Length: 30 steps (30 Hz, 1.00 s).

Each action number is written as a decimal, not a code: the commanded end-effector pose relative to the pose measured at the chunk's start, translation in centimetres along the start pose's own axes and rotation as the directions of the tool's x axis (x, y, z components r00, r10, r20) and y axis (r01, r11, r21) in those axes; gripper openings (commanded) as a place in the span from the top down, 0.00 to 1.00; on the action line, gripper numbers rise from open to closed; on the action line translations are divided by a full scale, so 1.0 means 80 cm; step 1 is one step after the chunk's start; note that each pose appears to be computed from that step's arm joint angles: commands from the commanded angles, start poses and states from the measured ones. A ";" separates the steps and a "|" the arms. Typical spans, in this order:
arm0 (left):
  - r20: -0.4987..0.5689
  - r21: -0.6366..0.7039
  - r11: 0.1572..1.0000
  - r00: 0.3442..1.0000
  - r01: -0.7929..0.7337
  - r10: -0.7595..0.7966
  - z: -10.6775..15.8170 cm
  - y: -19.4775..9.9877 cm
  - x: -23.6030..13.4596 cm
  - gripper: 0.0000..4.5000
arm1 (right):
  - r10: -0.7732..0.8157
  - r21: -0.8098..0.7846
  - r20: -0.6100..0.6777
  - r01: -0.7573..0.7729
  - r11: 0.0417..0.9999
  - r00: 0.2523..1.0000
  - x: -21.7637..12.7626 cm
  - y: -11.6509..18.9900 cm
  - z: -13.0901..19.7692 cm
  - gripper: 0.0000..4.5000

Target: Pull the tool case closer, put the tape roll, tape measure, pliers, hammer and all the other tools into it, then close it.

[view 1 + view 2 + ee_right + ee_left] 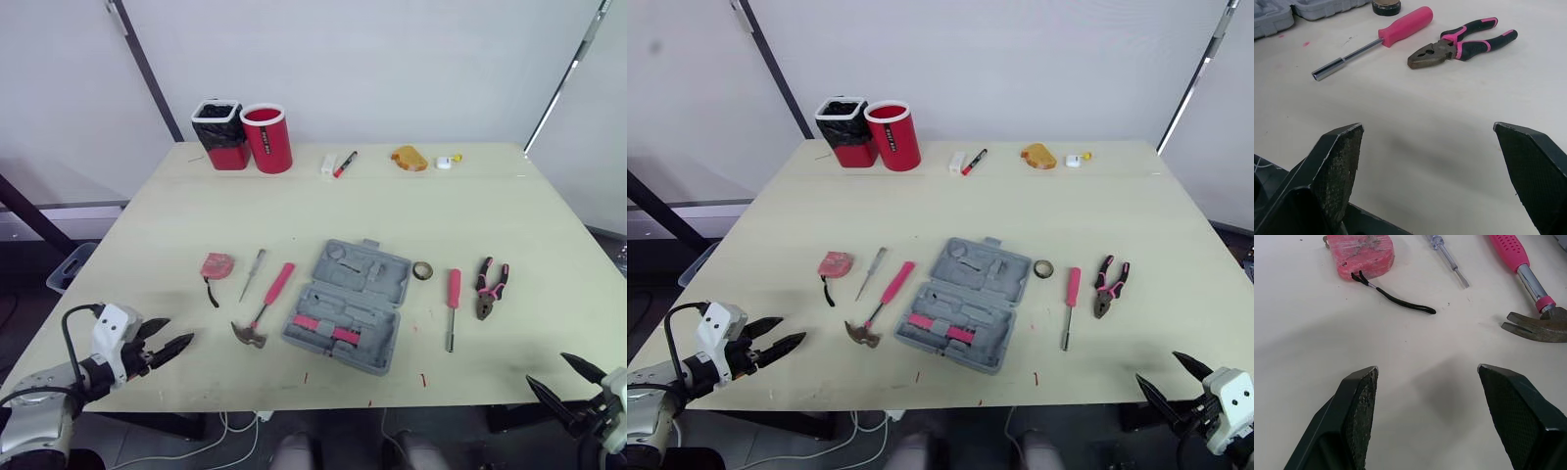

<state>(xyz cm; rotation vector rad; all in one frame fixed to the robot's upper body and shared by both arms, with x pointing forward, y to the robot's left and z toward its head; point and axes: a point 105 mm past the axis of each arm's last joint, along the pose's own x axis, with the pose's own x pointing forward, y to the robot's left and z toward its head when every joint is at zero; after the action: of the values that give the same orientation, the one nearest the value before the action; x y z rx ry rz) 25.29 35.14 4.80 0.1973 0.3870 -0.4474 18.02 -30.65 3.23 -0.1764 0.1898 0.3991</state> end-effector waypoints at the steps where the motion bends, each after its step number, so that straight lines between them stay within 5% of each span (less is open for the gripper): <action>1: 0.026 0.036 0.999 1.000 -0.006 0.005 0.012 0.002 -0.001 0.23 | -0.008 -0.031 0.022 0.008 0.999 1.000 -0.001 -0.006 0.009 0.00; 14: 0.056 0.023 1.000 0.998 0.005 -0.006 0.019 0.001 0.005 0.23 | -0.001 -0.033 0.021 0.002 0.999 1.000 -0.001 -0.007 0.007 0.00; 22: 0.148 0.041 0.992 0.981 0.117 -0.122 0.069 -0.009 0.033 0.23 | 0.064 0.031 0.088 -0.067 0.997 0.994 0.024 0.011 0.038 0.00; 30: 0.105 0.147 0.943 0.944 0.298 -0.314 0.110 -0.034 0.088 0.23 | 0.124 -0.028 0.049 -0.122 0.992 0.991 0.069 0.017 0.070 0.00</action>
<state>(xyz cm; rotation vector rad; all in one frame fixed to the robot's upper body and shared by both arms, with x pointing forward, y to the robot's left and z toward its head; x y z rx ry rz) 32.81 27.50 9.48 0.2211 0.2643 -0.7863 23.23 -26.17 6.50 -0.1584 0.1613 0.5288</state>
